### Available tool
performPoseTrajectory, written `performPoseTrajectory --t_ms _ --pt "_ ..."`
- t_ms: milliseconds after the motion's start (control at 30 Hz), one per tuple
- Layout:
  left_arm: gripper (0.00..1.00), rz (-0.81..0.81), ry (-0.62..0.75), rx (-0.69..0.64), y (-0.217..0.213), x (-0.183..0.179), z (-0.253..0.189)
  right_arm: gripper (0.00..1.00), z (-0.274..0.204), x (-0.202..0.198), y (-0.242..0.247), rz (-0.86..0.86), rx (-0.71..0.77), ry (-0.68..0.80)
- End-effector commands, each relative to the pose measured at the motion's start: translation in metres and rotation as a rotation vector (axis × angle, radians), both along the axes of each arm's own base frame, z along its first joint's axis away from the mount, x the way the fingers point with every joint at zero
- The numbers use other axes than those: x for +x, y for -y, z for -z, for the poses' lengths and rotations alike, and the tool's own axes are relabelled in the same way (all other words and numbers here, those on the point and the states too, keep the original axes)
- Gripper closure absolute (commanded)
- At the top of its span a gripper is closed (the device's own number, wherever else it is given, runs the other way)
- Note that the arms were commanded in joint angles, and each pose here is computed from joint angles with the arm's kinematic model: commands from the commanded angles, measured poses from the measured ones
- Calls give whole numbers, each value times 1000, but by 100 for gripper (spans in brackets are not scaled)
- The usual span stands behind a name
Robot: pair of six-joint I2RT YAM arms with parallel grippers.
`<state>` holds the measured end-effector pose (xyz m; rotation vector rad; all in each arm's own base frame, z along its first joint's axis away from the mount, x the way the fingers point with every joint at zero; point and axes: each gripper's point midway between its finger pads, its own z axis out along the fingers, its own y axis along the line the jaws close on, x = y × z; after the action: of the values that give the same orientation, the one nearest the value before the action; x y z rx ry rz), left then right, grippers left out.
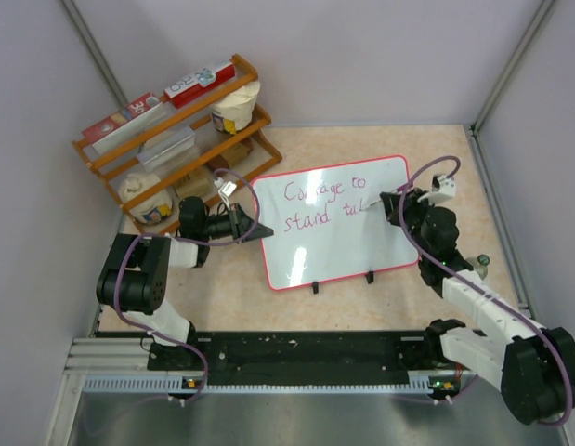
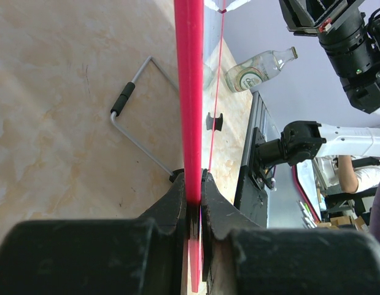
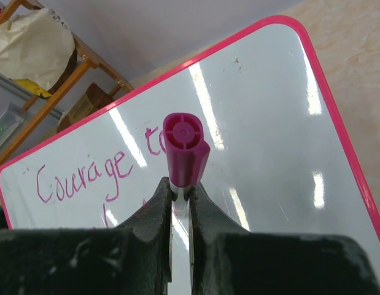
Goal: Write a sentence on the whiteboard
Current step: Write with the whiteboard marker on the whiteboard.
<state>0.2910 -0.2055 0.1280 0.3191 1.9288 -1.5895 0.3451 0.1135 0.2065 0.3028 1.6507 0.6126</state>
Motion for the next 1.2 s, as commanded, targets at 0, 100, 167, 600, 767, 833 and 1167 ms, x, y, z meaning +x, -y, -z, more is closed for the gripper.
performPoseTrajectory --t_ms 0,100,167,600,767,833,1167 --pt "100 -52 93 32 -2 15 -1 100 6 -7 4 4 -3 -11" --pt "100 -52 90 32 -2 15 -1 100 6 -8 6 8 -5 -12" --pt "100 -52 90 32 -2 15 -1 100 5 -8 7 16 -7 -8" --pt "100 -52 90 32 -2 15 -1 100 -32 5 14 51 -4 61" --pt "100 -53 95 33 -2 16 -1 100 -48 9 15 54 -2 93" --pt "100 -52 93 33 -2 16 -1 100 -53 9 15 54 -2 104" --pt "100 -53 92 34 -2 16 -1 100 -60 21 16 58 -14 107"
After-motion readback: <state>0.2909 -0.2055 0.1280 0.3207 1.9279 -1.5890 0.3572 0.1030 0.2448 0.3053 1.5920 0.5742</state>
